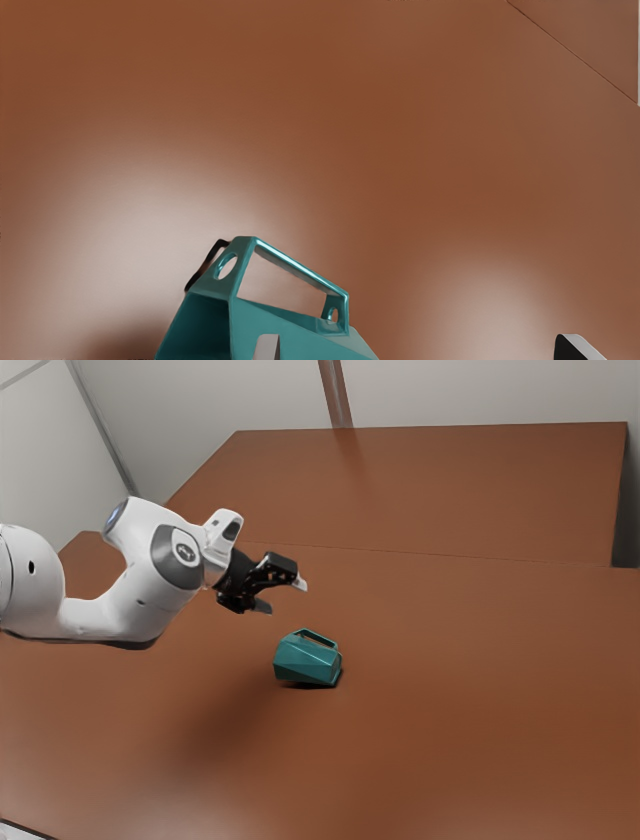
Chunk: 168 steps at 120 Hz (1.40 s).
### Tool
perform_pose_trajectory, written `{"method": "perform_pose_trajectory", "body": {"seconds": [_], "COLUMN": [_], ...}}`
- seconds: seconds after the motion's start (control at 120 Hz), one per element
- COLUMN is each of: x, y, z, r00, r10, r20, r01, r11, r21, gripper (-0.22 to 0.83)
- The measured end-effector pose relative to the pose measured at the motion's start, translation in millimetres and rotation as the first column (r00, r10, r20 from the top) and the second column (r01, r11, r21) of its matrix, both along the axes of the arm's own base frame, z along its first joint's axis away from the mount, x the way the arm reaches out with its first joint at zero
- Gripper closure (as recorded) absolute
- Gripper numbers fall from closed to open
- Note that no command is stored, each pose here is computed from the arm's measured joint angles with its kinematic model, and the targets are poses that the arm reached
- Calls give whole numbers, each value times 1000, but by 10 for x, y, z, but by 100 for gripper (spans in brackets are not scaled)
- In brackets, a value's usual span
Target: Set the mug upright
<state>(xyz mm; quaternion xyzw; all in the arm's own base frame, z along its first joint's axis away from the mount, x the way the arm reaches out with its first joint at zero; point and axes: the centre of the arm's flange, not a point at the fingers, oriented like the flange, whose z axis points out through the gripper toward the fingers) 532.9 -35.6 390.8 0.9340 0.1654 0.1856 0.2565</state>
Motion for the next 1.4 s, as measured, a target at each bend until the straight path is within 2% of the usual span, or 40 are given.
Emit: {"method": "perform_pose_trajectory", "body": {"seconds": [0.217,0.633,0.933,1.133,1.267,1.4], "x": [-131,-135,-127,-139,-135,-144], "y": [215,439,43,111,-20,-156], "z": [-243,-517,-622,-744,-774,-775], "r00": [999,999,998,999,998,996], "r10": [53,33,-59,-39,-65,-91], "r20": [-10,-9,-8,-25,-23,-14], "r01": [-53,-32,60,41,67,92], "r11": [999,997,994,996,994,991], "r21": [4,69,86,81,86,95], "gripper": [1,1,1,2,3,11]}}
